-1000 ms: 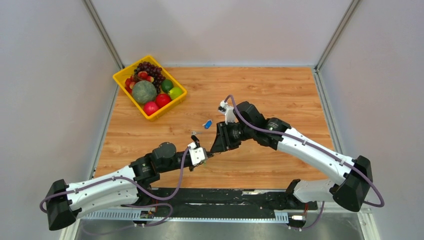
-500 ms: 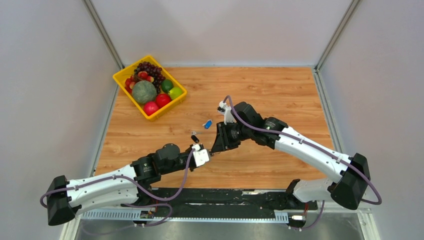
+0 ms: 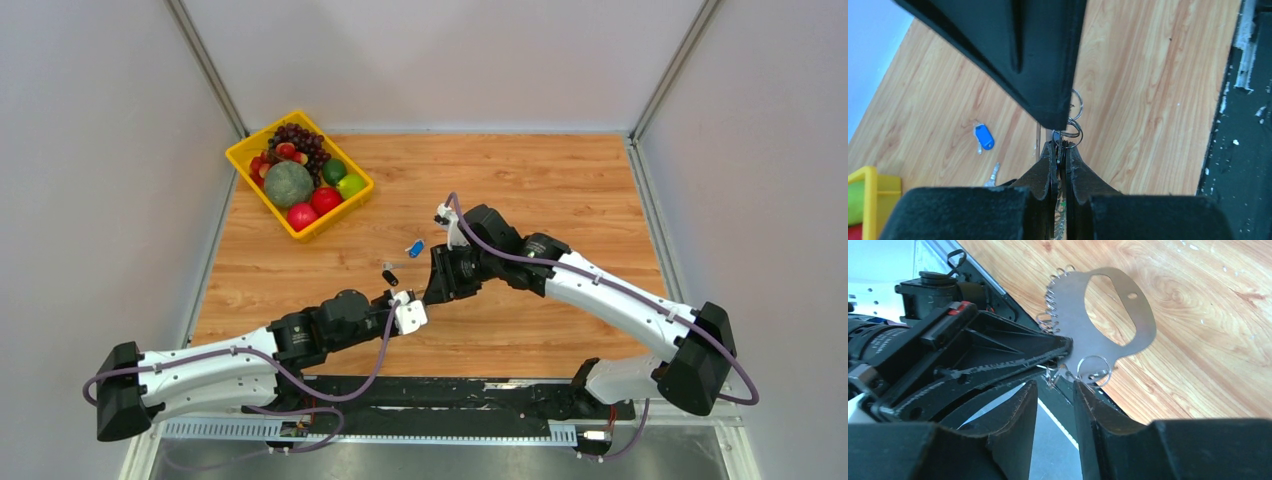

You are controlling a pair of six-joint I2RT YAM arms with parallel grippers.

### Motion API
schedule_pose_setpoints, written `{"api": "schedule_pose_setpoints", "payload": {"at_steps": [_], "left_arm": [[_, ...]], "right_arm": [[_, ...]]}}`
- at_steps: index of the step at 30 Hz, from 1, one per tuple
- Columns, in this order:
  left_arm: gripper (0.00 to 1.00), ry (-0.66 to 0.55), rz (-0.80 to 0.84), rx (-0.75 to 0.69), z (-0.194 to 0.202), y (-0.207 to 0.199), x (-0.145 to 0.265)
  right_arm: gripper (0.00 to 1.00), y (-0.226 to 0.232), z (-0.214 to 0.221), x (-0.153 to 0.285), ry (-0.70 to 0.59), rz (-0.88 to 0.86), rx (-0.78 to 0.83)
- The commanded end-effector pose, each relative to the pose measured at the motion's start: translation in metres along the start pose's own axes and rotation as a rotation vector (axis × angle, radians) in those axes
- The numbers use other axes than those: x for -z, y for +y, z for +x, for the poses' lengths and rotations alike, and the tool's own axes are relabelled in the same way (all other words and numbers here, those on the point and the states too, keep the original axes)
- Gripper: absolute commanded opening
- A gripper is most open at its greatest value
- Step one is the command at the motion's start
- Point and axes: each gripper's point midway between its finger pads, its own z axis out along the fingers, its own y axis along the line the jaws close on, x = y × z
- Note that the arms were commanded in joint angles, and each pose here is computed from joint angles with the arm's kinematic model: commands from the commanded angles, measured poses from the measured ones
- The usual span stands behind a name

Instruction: Remove the keys from the keyring

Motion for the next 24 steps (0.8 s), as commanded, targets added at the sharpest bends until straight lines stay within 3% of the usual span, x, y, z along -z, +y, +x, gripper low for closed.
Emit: {"api": "schedule_pose_setpoints", "payload": {"at_steps": [1, 4, 15, 24], "left_arm": [[0.00, -0.104, -0.102, -0.035, -0.044, 0.028, 0.002], [0.00, -0.101, -0.103, -0.038, -0.043, 0.027, 0.002], [0.00, -0.110, -0.090, -0.043, -0.045, 0.023, 0.000], [0.00, -0.109, -0.089, -0.044, -0.045, 0.021, -0.001]], "right_arm": [[0.36, -0.001, -0.012, 0.014, -0.060, 0.044, -0.014], [0.31, -0.005, -0.011, 0.016, -0.064, 0.046, -0.036], [0.30, 0.001, -0.008, 0.008, -0.044, -0.004, -0.059], [0.28, 0.008, -0.027, 0.023, -0.144, -0.001, -0.073]]}}
